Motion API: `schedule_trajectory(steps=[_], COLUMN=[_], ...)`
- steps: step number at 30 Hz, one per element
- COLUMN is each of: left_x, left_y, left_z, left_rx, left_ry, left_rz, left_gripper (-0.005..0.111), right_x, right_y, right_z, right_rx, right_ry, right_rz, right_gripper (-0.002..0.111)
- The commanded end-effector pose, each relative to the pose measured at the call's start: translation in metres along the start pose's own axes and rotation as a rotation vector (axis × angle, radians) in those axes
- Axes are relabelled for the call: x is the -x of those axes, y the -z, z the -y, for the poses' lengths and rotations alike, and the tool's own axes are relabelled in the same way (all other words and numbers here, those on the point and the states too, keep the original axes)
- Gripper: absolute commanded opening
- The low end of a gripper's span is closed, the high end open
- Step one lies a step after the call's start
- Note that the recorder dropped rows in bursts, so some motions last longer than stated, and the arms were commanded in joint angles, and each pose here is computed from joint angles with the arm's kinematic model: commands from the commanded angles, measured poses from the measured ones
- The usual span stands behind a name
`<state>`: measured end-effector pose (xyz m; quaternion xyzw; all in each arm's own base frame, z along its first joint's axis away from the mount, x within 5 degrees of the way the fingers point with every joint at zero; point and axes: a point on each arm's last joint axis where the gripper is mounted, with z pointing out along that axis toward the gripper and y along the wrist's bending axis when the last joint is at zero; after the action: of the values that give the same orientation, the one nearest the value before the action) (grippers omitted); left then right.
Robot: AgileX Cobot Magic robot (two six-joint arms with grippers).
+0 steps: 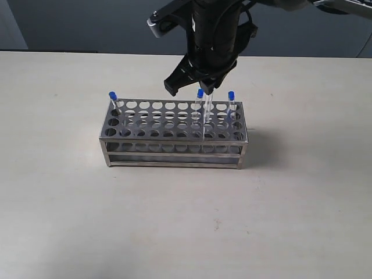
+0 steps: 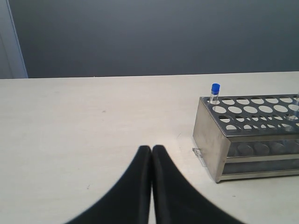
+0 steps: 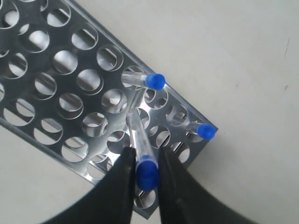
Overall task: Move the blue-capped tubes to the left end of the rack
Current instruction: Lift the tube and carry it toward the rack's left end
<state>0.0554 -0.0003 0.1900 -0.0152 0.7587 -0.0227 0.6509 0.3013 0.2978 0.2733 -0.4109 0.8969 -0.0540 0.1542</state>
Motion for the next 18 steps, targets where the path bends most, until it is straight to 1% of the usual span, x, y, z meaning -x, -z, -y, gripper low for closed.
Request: schedule_trajectory(steps=[1,6,7,9,15,18], left_x=[0.002,0.002,0.002,0.002,0.002,0.002], left_y=[0.0,0.0,0.0,0.0,0.0,0.0], left_z=[0.0,0.0,0.0,0.0,0.0,0.0], left_rx=[-0.004,-0.004,-0.004,-0.004,-0.004,-0.004], left_ry=[-0.001,-0.001,-0.001,-0.001,-0.001,-0.001], left_rz=[0.009,0.009,0.009,0.009,0.009,0.009], left_gripper=[0.001,0.001,0.001,0.001,0.001,0.001], right_x=[-0.001,-0.002,0.0,0.005,0.028,0.044], right_y=[0.021,0.04,0.041,0.043,0.064,0.055], right_z=[-0.006,-0.022,-0.027,-0.03,-0.04,-0.047], right_rx=[-0.012,-0.013,-0.006,0.004,0.134,0.173], right_ry=[0.031,0.114,0.15,0.159,0.218,0.258], right_rz=[0.047,0.095,0.126,0.179,0.384,0.374], right_gripper=[-0.001,-0.001,-0.001,-0.001,-0.001,-0.001])
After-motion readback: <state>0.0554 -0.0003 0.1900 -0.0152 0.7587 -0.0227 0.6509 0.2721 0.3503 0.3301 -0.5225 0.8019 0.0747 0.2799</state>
